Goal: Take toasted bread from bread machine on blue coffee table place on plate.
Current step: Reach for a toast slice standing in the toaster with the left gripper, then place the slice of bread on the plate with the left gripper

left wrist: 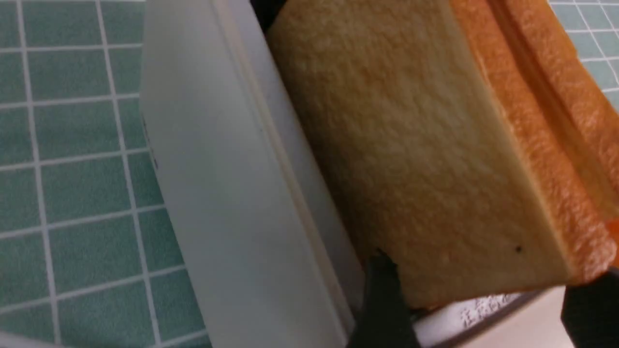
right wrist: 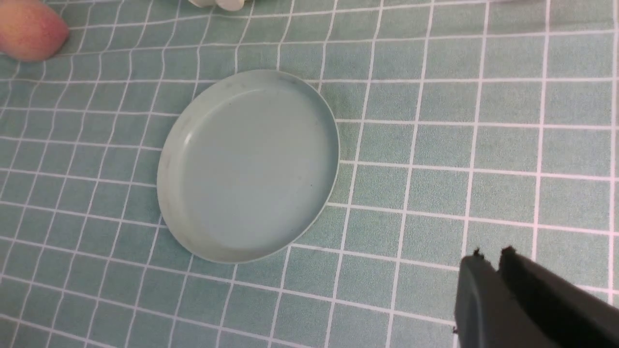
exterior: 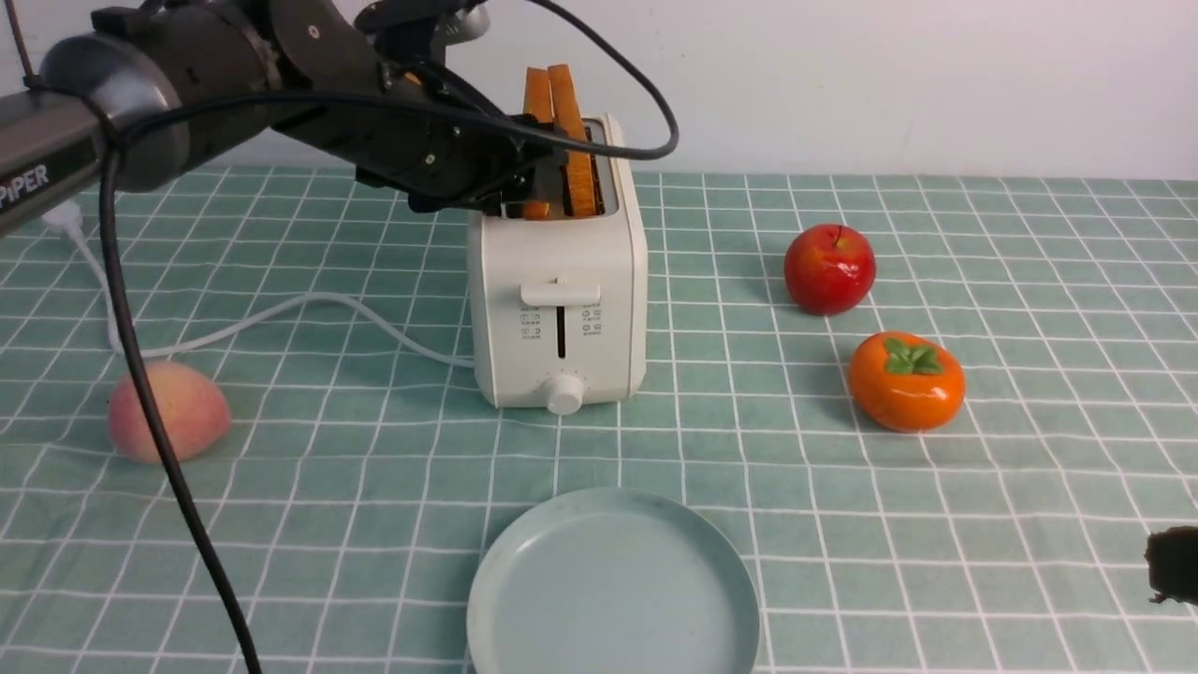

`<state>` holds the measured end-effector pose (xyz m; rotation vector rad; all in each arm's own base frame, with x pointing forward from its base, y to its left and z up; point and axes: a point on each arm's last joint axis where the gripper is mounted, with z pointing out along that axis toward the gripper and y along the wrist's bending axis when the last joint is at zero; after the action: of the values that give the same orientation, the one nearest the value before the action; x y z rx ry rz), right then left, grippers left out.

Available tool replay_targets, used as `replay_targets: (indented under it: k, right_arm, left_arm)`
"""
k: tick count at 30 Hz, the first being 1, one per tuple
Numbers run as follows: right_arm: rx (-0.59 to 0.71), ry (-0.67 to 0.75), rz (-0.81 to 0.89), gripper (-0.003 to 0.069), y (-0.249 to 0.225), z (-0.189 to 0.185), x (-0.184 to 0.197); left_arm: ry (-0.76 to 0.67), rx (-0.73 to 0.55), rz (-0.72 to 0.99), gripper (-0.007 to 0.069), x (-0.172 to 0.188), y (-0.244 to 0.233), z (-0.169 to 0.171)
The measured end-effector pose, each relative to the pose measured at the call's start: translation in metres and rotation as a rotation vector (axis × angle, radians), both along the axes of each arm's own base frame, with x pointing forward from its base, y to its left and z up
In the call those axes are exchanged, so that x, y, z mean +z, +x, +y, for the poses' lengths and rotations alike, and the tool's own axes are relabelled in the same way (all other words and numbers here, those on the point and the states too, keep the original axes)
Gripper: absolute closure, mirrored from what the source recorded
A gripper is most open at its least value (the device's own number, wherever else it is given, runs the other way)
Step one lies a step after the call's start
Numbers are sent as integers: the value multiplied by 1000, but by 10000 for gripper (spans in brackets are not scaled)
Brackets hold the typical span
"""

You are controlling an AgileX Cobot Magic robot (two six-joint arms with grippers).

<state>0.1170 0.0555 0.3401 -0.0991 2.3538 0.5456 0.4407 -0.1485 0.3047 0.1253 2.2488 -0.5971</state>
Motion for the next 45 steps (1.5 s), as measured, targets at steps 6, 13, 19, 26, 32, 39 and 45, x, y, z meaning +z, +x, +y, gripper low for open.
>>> replay_targets:
  k: [6, 13, 19, 26, 32, 39, 45]
  right_arm:
    - [0, -1, 3, 592, 0, 0, -1]
    - [0, -1, 3, 583, 0, 0, -1]
    - [0, -1, 3, 575, 0, 0, -1]
    - [0, -1, 3, 564, 0, 0, -1]
    - [0, -1, 3, 555, 0, 0, -1]
    - [1, -1, 4, 552, 0, 0, -1]
    - [1, -1, 5, 552, 0, 0, -1]
  left_arm:
    - [19, 9, -79, 134, 2, 6, 1]
    - [71, 15, -133, 452, 4, 9, 4]
    - [85, 3, -150, 548, 17, 2, 6]
    - [142, -40, -237, 548, 86, -45, 20]
    - [123, -63, -166, 548, 145, -116, 36]
    - [43, -310, 307, 548, 94, -157, 23]
    - [-84, -428, 485, 548, 23, -166, 11]
